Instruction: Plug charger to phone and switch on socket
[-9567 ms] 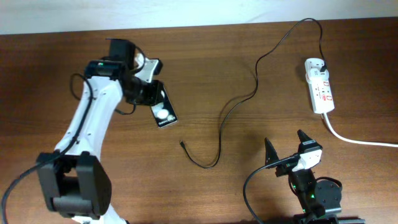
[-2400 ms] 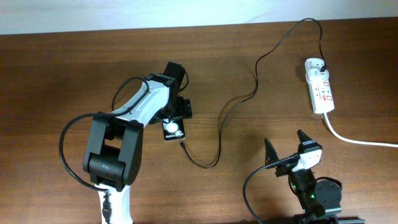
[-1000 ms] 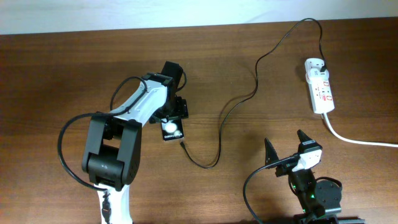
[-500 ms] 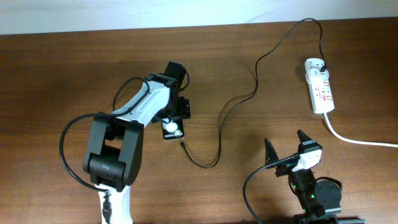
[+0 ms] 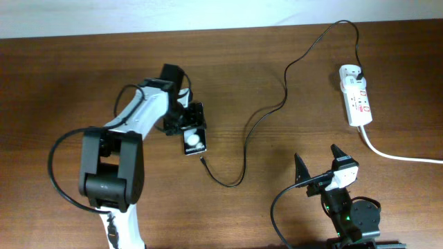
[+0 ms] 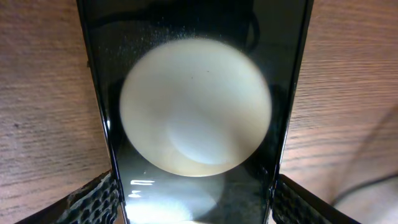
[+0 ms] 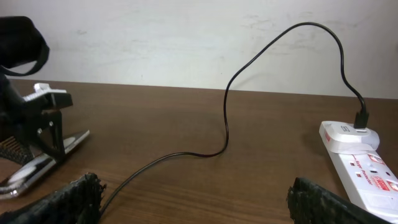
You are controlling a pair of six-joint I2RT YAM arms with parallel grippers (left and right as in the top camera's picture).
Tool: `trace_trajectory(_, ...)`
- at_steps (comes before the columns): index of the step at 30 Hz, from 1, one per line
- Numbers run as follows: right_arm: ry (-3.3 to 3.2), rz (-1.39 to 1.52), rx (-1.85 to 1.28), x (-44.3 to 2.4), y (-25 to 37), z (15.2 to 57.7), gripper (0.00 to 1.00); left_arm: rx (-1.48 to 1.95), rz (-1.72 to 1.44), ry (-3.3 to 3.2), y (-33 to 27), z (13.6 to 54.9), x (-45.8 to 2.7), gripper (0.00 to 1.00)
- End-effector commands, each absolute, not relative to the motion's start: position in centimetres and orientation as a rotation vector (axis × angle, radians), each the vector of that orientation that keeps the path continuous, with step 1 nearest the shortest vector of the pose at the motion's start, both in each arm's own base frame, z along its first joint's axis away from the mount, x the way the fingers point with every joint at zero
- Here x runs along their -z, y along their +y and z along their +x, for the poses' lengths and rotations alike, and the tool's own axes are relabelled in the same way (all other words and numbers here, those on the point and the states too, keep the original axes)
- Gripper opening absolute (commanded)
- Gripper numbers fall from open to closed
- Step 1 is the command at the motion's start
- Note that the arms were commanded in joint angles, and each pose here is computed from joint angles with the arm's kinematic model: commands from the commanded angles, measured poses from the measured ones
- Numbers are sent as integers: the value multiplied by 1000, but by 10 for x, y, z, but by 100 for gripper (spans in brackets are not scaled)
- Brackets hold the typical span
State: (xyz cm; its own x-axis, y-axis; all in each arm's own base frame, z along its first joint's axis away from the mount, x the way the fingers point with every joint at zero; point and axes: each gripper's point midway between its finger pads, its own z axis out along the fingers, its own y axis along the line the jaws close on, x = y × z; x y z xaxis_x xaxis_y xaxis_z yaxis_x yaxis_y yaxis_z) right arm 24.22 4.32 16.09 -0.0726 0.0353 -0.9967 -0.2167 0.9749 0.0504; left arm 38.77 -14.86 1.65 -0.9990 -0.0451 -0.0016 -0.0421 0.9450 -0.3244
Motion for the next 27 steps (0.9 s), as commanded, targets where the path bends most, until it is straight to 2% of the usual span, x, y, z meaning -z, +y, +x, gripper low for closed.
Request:
trace_trajectory(1,1633,-157,-215,-159,46,241,99,845,97,2985,-161,388,-48,77)
trace_trajectory(13,1627,-172,-235,-160,50,241,99,900,119,2949,-154,392,-52,79)
trace_trajectory(16,1530,-222,-277,-183,60,238,99,900,122,2948,-154,392,-52,79)
trace_trajectory(20,1526,-211,-397,-189,71,233,99,899,124,2948,-154,392,-52,79)
trace_trajectory(24,1567,-179,-377,-233,65,225,99,899,125,2947,-154,392,-52,79)
trace_trajectory(27,1680,-171,-390,-261,66,238,99,899,125,2947,-154,392,-52,79)
